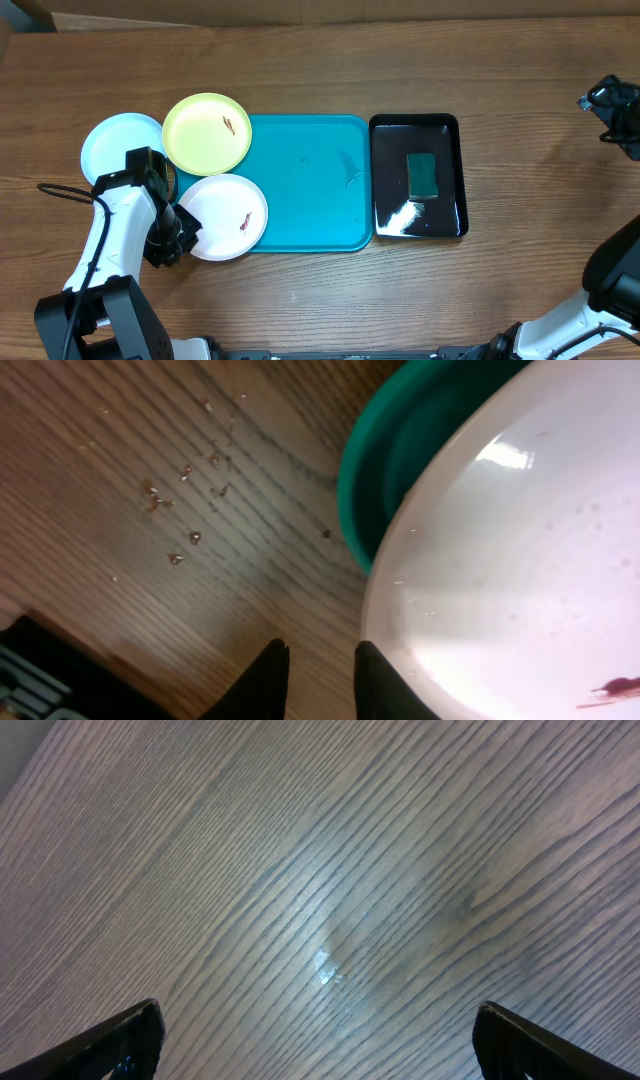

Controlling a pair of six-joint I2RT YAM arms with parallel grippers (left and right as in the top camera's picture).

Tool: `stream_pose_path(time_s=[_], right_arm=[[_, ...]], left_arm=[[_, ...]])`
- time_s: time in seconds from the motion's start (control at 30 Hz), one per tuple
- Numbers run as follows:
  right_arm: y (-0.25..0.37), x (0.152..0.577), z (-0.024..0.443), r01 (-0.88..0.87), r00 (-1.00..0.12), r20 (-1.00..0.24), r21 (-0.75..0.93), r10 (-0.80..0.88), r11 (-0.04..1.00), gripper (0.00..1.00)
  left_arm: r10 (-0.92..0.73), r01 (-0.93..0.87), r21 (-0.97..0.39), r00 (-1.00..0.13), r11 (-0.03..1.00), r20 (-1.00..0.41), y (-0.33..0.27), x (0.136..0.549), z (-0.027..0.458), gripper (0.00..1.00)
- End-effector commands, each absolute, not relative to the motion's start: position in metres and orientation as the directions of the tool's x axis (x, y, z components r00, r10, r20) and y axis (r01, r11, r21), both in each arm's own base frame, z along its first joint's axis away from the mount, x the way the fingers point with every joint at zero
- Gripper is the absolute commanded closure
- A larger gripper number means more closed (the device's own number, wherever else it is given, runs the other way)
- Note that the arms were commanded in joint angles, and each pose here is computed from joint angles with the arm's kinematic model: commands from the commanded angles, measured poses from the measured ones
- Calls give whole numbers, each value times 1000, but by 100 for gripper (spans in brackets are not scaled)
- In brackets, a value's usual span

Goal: Clean dirty plates on tray and stack at the side
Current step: 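Slide the pink plate rightward across the teal tray with left gripper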

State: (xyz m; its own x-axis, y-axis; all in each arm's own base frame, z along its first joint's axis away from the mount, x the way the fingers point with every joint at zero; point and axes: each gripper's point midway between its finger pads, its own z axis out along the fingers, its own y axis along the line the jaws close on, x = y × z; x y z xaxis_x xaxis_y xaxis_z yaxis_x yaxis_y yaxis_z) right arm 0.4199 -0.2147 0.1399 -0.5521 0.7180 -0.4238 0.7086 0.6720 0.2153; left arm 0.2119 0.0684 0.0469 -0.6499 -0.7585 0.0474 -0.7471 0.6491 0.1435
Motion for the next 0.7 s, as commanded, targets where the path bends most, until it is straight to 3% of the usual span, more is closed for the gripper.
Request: stream_pose_path(time_s=[0.0, 0.1, 0.13, 0.5, 0.67], right_arm=[[-217, 422, 143, 708, -546, -433, 220, 717, 671, 0], [-217, 422, 143, 708, -546, -433, 220, 717, 671, 0], [-217, 422, 143, 708, -546, -434, 220, 717, 671, 0], [-217, 422, 143, 708, -546, -434, 220, 717, 671, 0], [-217, 422, 143, 708, -546, -433, 220, 717, 671, 0]], left_arm=[[-744, -737, 105, -666, 668, 52, 63, 215, 48, 73], [-744, -738, 97, -666, 668, 53, 62, 216, 48, 59], [-744, -738, 93, -666, 668, 54, 62, 216, 48, 59], [-743, -736, 100, -664, 670, 87, 56, 203, 32, 62], [-743, -741, 67, -663, 669, 89, 52, 207, 28, 70]])
